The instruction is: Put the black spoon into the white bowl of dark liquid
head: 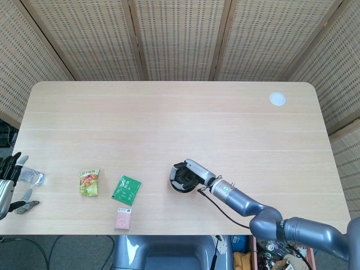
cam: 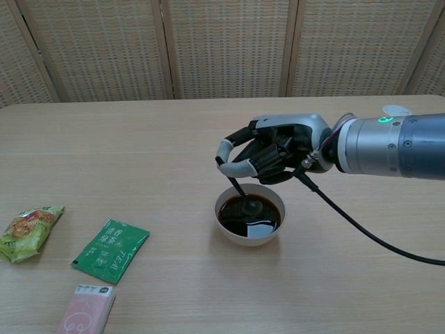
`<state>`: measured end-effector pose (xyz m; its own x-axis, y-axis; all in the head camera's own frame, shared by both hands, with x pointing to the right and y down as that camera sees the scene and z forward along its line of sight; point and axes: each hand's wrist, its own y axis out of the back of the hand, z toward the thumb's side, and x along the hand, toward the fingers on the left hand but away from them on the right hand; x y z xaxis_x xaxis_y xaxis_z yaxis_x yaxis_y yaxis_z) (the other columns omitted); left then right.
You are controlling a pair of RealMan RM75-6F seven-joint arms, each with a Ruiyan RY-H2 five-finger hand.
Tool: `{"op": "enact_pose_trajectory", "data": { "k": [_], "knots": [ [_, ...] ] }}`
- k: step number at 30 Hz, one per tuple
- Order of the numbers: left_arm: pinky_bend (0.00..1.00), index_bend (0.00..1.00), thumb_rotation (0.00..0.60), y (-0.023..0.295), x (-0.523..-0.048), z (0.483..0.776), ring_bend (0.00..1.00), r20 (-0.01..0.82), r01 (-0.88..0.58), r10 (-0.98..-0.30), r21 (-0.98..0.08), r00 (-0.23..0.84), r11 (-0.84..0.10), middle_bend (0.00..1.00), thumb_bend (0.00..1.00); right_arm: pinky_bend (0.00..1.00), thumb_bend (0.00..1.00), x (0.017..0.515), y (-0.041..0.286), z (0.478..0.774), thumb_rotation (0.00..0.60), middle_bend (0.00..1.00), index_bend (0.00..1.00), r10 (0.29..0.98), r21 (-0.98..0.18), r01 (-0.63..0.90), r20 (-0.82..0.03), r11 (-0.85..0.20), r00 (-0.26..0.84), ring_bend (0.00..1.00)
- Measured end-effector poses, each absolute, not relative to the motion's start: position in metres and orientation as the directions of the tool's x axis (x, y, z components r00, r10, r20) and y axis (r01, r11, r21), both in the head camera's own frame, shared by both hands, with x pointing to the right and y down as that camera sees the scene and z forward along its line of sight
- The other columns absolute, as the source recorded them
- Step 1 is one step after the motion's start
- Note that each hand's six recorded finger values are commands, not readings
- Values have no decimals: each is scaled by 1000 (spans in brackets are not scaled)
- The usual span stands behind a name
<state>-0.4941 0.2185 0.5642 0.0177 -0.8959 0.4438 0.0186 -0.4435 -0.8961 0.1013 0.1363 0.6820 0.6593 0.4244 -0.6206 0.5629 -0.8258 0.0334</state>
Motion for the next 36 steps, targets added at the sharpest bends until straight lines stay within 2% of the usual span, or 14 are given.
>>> {"op": "enact_pose_trajectory", "data": {
  "k": [12, 36],
  "knots": [
    [0, 0, 600, 223, -500, 567, 4, 454, 13, -891, -891, 4, -454, 11, 356, 1000, 690, 85, 133, 714, 600, 932, 694, 488, -50, 604, -644, -795, 589, 986],
    [0, 0, 600, 224, -501, 565, 8, 454, 15, -891, -891, 1, -454, 11, 355, 1000, 737, 93, 134, 741, 600, 936, 708, 503, -172, 550, -677, -817, 536, 986]
  ]
}}
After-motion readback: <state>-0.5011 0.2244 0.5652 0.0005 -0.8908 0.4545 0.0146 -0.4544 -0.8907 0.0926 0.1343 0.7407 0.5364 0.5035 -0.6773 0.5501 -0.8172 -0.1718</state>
